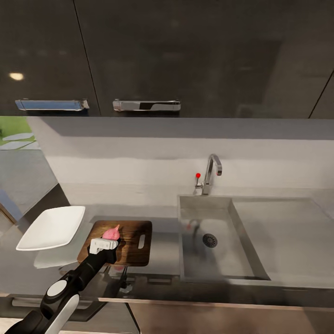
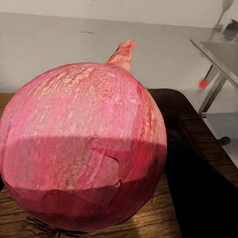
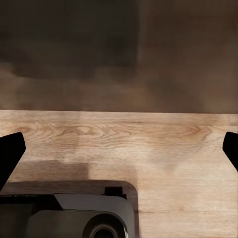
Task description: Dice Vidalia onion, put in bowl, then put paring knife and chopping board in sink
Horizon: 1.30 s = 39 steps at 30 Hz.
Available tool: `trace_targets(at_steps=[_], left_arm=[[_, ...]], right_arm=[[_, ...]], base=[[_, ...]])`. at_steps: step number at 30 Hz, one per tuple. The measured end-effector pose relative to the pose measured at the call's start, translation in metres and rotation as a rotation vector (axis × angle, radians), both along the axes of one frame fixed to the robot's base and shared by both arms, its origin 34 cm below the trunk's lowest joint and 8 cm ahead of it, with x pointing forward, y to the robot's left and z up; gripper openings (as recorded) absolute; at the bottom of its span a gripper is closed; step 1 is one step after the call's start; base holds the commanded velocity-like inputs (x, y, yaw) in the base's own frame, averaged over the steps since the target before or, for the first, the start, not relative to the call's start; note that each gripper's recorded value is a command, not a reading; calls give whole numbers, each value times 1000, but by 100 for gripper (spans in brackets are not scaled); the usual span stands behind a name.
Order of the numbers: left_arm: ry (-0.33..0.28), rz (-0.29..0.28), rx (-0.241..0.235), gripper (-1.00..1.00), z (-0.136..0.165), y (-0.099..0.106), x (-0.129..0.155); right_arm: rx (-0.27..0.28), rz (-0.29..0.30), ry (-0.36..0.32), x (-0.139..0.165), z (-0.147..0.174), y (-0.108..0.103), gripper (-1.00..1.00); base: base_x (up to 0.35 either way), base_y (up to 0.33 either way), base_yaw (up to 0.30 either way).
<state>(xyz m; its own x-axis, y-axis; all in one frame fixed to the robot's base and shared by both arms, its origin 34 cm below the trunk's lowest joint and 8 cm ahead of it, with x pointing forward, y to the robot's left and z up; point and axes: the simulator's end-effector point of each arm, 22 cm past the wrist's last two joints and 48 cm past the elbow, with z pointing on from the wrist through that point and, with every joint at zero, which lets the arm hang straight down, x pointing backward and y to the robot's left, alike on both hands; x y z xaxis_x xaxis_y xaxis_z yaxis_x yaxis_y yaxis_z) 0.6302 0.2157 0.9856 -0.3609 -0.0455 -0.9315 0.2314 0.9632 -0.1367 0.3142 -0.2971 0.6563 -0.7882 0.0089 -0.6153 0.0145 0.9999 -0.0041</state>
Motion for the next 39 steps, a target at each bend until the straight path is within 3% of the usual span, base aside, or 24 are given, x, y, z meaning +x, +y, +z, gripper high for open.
trace_targets(at_steps=[12, 13, 39], left_arm=[[1, 0, 0, -100, -1, 0, 0], [1, -1, 0, 100, -1, 0, 0], [-6, -1, 1, 100, 1, 0, 0]], right_arm=[[0, 0, 0, 0, 0, 0, 100], [0, 0, 0, 0, 0, 0, 100], [0, 0, 0, 0, 0, 0, 100]], base=[[0, 0, 0], [0, 0, 0], [0, 0, 0]])
